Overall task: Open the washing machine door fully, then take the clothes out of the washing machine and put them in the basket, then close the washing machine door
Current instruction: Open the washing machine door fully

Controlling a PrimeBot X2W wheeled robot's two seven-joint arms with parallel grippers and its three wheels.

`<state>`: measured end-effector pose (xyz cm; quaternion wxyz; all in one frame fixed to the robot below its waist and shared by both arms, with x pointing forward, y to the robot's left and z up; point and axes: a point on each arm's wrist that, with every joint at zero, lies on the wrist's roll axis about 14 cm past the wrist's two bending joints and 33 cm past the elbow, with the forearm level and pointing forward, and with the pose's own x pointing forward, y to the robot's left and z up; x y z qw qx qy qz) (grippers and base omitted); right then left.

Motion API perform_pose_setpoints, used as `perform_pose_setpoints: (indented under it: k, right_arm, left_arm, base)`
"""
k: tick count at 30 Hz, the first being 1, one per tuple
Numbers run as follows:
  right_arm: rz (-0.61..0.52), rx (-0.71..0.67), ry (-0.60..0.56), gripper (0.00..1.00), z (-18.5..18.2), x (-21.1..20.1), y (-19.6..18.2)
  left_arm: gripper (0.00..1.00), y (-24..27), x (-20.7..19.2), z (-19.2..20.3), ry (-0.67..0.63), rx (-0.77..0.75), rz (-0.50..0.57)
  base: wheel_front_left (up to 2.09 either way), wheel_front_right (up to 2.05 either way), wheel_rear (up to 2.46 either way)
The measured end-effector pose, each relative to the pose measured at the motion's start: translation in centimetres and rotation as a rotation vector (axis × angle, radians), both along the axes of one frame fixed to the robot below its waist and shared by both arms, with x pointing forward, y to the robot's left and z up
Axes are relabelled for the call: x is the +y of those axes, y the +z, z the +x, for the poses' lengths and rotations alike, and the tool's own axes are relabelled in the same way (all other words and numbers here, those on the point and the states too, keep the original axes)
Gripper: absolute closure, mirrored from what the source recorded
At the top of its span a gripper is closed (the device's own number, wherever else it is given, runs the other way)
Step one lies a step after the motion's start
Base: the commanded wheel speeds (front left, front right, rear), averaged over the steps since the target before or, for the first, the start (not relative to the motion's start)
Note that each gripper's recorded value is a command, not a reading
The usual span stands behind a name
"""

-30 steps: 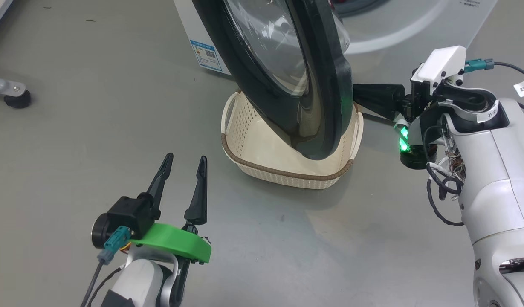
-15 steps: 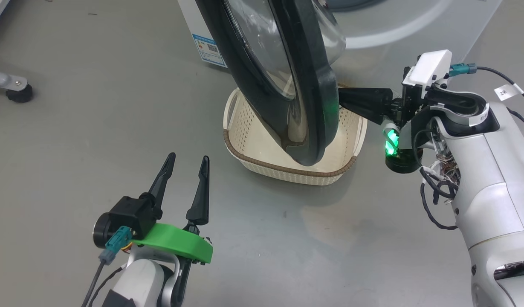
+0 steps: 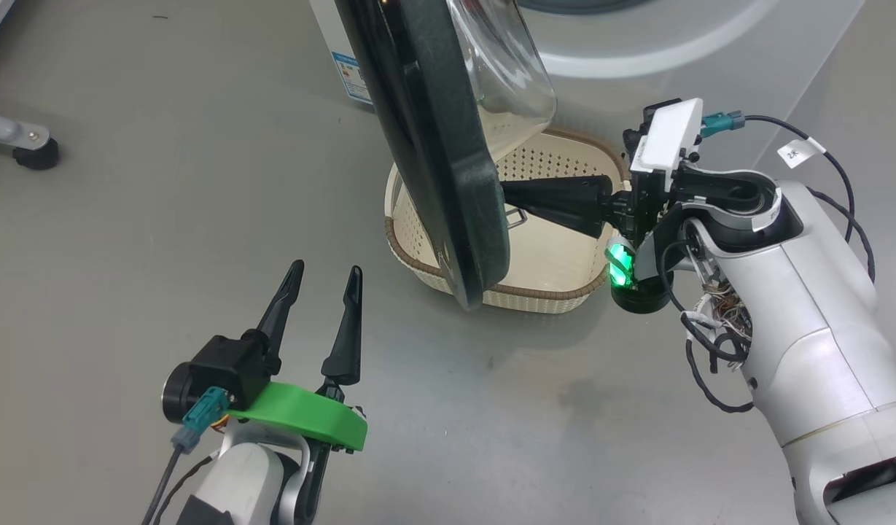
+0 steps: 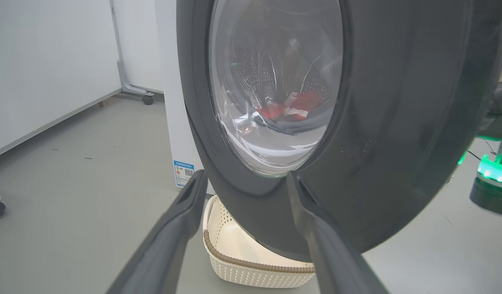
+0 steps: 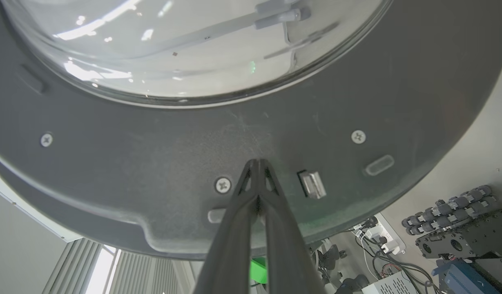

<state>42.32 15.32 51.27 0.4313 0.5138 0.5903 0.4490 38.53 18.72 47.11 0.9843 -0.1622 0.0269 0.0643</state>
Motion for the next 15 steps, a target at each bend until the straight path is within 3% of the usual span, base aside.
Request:
perform_pose_setpoints:
  k: [8,15]
  right_arm:
    - [0.022,0.000,0.079,1.00,-2.5,1.2,0.3]
    - [0.012,-0.004,0.083,1.00,-3.2,1.7,0.0]
  left_arm:
    - [0.00,-0.1,-0.1,0.0,0.001,0.003,-0.001]
    - [0.00,-0.1,0.0,0.0,0.001,0.005,-0.001]
  base:
    - [0.00,0.00,0.00]
    - [0.00,0.00,0.00]
